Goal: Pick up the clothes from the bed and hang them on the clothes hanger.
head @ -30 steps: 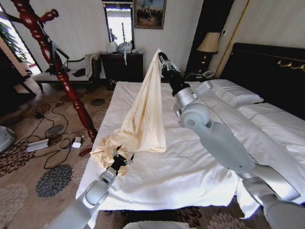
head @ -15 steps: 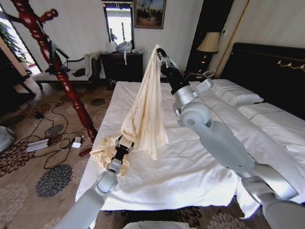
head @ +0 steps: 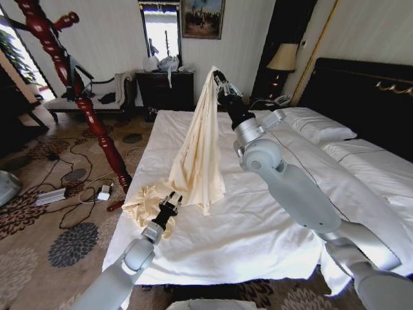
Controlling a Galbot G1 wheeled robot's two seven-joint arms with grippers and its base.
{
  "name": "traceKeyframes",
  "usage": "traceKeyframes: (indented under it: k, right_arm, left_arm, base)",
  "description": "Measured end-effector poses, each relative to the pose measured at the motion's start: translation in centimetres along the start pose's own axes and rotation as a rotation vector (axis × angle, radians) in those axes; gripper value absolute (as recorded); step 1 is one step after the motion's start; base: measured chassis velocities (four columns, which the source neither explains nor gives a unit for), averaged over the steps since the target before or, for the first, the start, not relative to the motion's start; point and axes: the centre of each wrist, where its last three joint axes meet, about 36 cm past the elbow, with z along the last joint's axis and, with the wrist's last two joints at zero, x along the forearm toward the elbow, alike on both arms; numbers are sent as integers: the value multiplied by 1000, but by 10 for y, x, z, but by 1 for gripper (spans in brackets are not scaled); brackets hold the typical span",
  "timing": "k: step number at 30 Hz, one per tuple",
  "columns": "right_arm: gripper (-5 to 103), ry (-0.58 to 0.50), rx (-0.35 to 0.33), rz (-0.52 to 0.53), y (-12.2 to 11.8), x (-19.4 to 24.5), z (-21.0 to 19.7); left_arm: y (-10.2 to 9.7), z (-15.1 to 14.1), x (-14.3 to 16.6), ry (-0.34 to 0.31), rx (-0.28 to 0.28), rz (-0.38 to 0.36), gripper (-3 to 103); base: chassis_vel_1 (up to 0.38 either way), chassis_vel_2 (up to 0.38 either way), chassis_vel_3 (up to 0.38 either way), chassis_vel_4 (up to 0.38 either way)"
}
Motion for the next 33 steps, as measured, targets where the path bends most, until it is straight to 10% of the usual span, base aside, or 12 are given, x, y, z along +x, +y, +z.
traceKeyframes:
  k: [17,24,33]
  right_arm:
    - [0,-8,-7,-7,4,5,-5]
    - [0,-13,-7,-11,5,4,-8]
    - [0,-15,-1,-4,2,8,-8]
  left_arm:
    - [3,31,-22,-14,-266,-132,98]
    - [1,41,-39,-3,-281,-165,97]
    - [-2,33,-44,-41,-202,-175,66]
  base:
    - [0,0,0,0]
    - [0,0,0,0]
    - [0,0,0,0]
